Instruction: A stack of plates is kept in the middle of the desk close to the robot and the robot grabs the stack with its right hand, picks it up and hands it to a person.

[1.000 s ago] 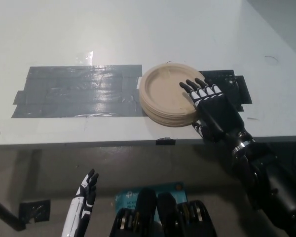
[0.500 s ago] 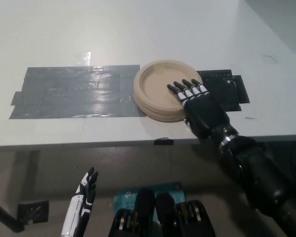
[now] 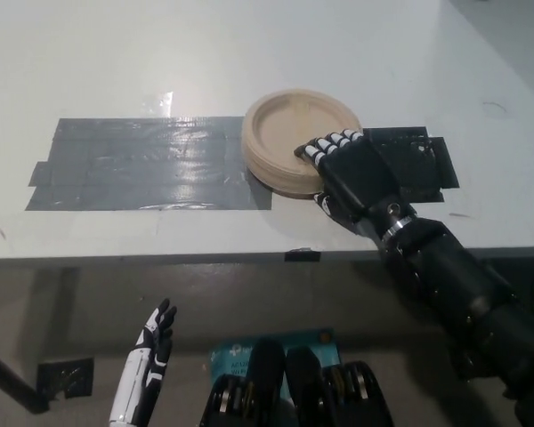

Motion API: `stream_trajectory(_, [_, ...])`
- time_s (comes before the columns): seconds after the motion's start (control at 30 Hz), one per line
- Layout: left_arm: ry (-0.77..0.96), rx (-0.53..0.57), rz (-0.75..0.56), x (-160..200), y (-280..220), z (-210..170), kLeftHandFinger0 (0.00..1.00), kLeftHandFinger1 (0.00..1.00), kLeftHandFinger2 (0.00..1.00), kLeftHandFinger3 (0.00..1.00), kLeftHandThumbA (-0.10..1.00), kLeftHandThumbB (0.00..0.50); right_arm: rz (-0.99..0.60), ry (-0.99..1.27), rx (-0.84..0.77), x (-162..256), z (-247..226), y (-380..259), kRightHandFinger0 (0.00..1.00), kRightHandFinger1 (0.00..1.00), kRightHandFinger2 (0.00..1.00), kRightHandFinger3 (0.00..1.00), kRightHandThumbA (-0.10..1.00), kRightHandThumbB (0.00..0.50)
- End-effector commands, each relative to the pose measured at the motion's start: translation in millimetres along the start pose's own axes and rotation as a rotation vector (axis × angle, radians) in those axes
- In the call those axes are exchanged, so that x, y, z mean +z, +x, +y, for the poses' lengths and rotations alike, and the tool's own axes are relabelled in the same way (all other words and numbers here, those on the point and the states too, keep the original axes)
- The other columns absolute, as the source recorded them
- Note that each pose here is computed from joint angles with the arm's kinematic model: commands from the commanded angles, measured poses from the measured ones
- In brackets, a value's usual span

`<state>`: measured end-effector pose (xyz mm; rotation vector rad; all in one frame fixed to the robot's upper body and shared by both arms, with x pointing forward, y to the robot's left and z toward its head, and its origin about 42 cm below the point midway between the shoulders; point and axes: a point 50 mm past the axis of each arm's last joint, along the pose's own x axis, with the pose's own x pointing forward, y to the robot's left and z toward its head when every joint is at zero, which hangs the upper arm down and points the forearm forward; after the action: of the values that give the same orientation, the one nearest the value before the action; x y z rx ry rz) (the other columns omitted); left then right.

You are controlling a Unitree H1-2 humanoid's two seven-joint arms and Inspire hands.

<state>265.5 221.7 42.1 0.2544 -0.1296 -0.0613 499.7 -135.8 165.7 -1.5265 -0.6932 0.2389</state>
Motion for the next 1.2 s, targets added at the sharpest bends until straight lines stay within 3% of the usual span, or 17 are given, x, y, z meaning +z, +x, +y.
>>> stream_trajectory(0.0, [0.002,0.003,-0.081,12.4,10.3,3.4,1.0,1.0,1.0,1.0,1.0,0.299,-0.121,-0.032,-0.285,-6.0,-18.8,2.5,0.0,0.03,0.57,0.32,-0.1,0.268])
stream_trajectory(0.07, [-0.002,0.004,-0.08,11.6,10.0,3.3,1.0,1.0,1.0,1.0,1.0,0.3,-0.139,-0.034,-0.375,-6.1,-27.6,4.2,0.0,0.01,0.54,0.22,-0.1,0.291])
stream_trajectory(0.17, [0.0,0.003,-0.077,11.3,10.2,3.4,1.0,1.0,1.0,1.0,1.0,0.306,-0.156,-0.019,-0.432,-6.7,-39.5,7.7,0.0,0.0,0.47,0.16,-0.1,0.261])
stream_trajectory(0.23, [0.003,0.003,-0.078,11.6,10.3,4.0,1.0,1.0,1.0,1.0,1.0,0.305,-0.169,0.0,-0.484,-7.5,-50.1,9.7,0.0,0.0,0.37,0.24,-0.1,0.258])
stream_trajectory(0.37, [0.006,0.004,-0.078,12.5,10.3,3.8,1.0,1.0,1.0,1.0,1.0,0.29,-0.186,0.02,-0.576,-9.4,-79.6,9.1,0.0,0.0,0.58,0.28,-0.1,0.238])
stream_trajectory(0.47, [0.005,0.002,-0.078,12.2,10.5,3.8,1.0,1.0,1.0,1.0,1.0,0.294,-0.205,0.013,-0.622,-9.8,-97.4,5.4,0.0,0.0,0.63,0.36,-0.1,0.254])
stream_trajectory(0.53, [0.006,-0.002,-0.078,12.1,10.5,4.2,1.0,1.0,1.0,1.0,1.0,0.295,-0.219,0.005,-0.676,-9.6,-115.1,-0.8,0.0,0.0,0.64,0.54,-0.1,0.267])
stream_trajectory(0.6, [0.004,0.0,-0.077,11.8,10.4,4.8,1.0,1.0,1.0,1.0,1.0,0.299,-0.226,0.001,-0.701,-8.0,-128.9,-7.9,0.0,0.0,0.65,0.58,-0.1,0.293])
stream_trajectory(0.67, [0.006,0.003,-0.08,11.3,10.2,5.9,1.0,1.0,1.0,1.0,1.0,0.292,-0.233,0.003,-0.711,-5.9,-138.2,-13.1,0.0,0.0,0.56,0.67,-0.1,0.29])
stream_trajectory(0.7, [0.008,0.001,-0.081,11.7,11.4,6.0,1.0,1.0,1.0,1.0,1.0,0.292,-0.244,-0.005,-0.721,-5.1,-143.6,-16.7,0.0,0.0,0.41,0.75,-0.1,0.297])
stream_trajectory(0.77, [0.015,0.002,-0.083,12.0,12.7,6.3,1.0,1.0,1.0,1.0,1.0,0.294,-0.255,-0.002,-0.736,-2.1,-146.9,-21.2,0.0,0.0,0.34,0.81,-0.1,0.285])
stream_trajectory(0.83, [0.015,0.001,-0.082,11.4,12.2,6.4,1.0,1.0,1.0,1.0,1.0,0.295,-0.261,0.003,-0.733,0.1,-145.8,-23.5,0.0,0.0,0.32,0.81,-0.1,0.305])
stream_trajectory(0.87, [0.014,0.0,-0.081,10.8,11.7,6.2,1.0,1.0,1.0,1.0,1.0,0.291,-0.266,-0.001,-0.723,0.8,-144.8,-24.9,0.0,0.0,0.3,0.77,-0.1,0.354])
stream_trajectory(0.93, [0.011,-0.001,-0.079,10.3,11.1,5.8,1.0,1.0,1.0,1.0,1.0,0.29,-0.271,-0.006,-0.709,1.4,-143.4,-26.4,0.0,0.0,0.25,0.66,-0.1,0.386])
stream_trajectory(0.97, [0.008,-0.001,-0.079,10.3,10.7,5.0,1.0,1.0,1.0,1.0,1.0,0.291,-0.266,-0.005,-0.693,1.7,-139.8,-26.3,0.0,0.0,0.15,0.52,-0.1,0.394])
stream_trajectory(1.03, [0.006,-0.002,-0.079,10.3,10.1,4.0,1.0,1.0,1.0,1.0,1.0,0.29,-0.26,-0.001,-0.683,2.2,-136.4,-26.1,0.0,0.0,0.1,0.41,-0.1,0.374])
stream_trajectory(1.17, [0.012,-0.003,-0.077,10.7,10.8,3.7,1.0,1.0,1.0,1.0,1.0,0.288,-0.25,0.026,-0.653,4.2,-125.6,-19.7,0.0,0.0,0.11,0.41,-0.1,0.301])
